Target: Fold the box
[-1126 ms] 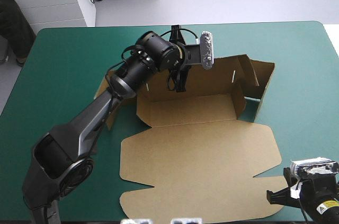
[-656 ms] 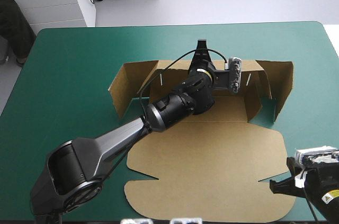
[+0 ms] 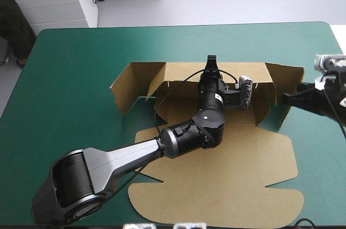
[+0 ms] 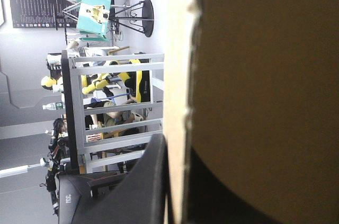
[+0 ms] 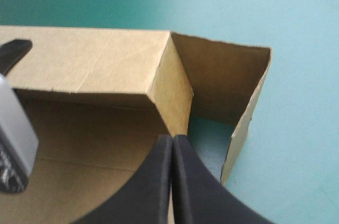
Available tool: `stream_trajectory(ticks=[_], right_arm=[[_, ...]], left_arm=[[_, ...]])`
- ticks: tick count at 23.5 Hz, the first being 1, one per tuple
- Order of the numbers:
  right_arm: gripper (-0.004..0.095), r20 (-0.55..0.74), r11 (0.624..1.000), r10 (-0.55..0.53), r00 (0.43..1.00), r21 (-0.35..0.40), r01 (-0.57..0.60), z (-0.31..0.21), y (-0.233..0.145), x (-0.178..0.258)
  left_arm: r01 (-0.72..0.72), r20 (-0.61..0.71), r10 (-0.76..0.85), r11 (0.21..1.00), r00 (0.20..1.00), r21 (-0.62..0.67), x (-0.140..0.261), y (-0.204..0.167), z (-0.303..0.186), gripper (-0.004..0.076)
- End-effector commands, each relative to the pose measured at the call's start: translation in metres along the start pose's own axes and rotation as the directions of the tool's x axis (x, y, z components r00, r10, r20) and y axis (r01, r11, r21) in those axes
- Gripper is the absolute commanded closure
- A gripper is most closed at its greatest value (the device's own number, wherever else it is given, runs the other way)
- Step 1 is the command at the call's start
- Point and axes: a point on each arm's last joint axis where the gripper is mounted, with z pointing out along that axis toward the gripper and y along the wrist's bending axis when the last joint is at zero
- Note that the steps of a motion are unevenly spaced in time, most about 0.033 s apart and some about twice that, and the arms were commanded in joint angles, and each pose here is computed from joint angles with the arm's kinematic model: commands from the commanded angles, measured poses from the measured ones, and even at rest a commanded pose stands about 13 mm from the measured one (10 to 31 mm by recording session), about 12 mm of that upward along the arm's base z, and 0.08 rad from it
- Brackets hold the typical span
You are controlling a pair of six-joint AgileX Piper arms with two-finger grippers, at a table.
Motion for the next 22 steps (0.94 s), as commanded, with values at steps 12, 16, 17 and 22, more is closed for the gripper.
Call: stream_trajectory(ticks=[12,16,17,22], right_arm=[[0.0927,-0.061,0.999,0.030,0.998,-0.030,-0.032,0.118,-0.035,-0.100],[0.0927,-0.103,0.998,0.044,0.994,-0.032,-0.047,0.144,-0.043,-0.103],[0.0927,-0.122,0.998,0.045,0.991,-0.035,-0.050,0.151,-0.045,-0.103],[0.0927,-0.258,0.998,0.044,0.965,-0.029,-0.053,0.176,-0.052,-0.088]], left_arm=[[0.056,0.043,-0.053,0.996,0.998,-0.073,0.002,0.030,-0.020,0.0731],[0.056,0.033,-0.053,0.996,0.998,-0.074,0.003,0.030,-0.020,0.0731],[0.056,0.032,-0.054,0.996,0.998,-0.075,0.003,0.030,-0.020,0.0731],[0.103,0.012,-0.102,0.992,0.995,-0.076,0.005,0.030,-0.020,0.0731]])
